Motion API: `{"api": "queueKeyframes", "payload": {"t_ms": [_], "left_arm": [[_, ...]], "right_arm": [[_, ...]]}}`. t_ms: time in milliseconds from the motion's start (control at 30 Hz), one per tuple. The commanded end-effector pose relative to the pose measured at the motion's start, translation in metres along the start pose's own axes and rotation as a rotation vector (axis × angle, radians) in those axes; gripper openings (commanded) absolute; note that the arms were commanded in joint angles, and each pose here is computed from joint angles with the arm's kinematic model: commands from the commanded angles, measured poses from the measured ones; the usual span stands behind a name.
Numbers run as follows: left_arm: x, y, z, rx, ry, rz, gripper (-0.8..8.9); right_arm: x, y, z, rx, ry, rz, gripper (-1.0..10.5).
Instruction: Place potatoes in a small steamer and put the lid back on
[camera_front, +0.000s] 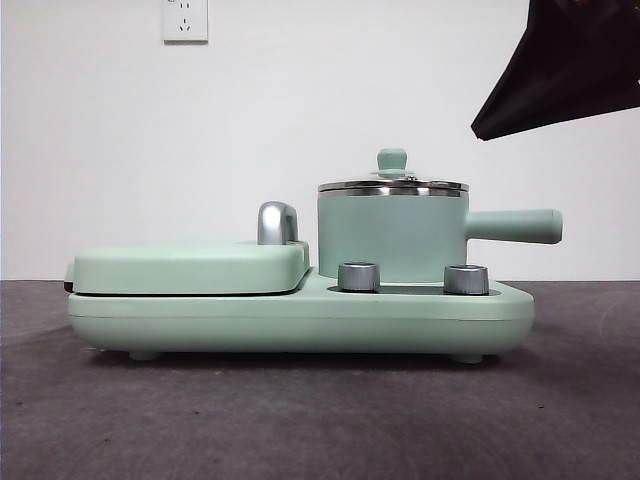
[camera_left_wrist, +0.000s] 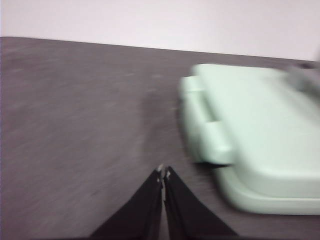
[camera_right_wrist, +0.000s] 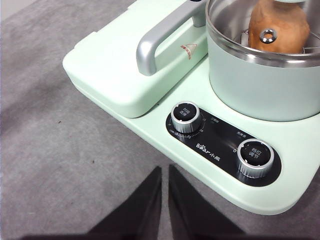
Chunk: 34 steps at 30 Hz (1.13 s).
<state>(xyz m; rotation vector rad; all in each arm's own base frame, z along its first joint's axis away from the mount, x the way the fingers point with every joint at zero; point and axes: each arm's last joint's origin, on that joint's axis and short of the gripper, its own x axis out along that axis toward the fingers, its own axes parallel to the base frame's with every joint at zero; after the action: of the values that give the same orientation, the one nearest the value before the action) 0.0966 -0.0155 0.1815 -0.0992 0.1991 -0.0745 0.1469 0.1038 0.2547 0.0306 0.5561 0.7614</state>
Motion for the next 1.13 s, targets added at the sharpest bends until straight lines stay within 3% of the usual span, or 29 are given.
{"api": "queueKeyframes", "payload": {"t_ms": [33,233,900,1000,1133], "left_arm": [[0.002,0.008,-0.015,0.002,-0.021,0.06,0.07],[0.004,0.016,-0.03,-0.011,-0.033,0.121,0.07],[0.004,0.015,-0.03,-0.018,-0.032,0.116,0.07],[0.004,0.015,-0.03,-0.018,-0.032,0.116,0.07],[0.004,0.015,-0.03,-0.018,-0.032,0.116,0.07]], "right_arm": [[0.0,0.002,0.003,-0.005,-0.012,0.009,0.2],[0.0,0.002,0.003,-0.005,-0.012,0.009,0.2],[-0.005,0.004,0.008,-0.029,-0.075,0.018,0.2],[-0.016,0.003,0.01,-0.127,-0.121,-0.015,0.2],[-0.038,-0.008,0.008,-0.192,-0.213,-0.164,0.2]]}}
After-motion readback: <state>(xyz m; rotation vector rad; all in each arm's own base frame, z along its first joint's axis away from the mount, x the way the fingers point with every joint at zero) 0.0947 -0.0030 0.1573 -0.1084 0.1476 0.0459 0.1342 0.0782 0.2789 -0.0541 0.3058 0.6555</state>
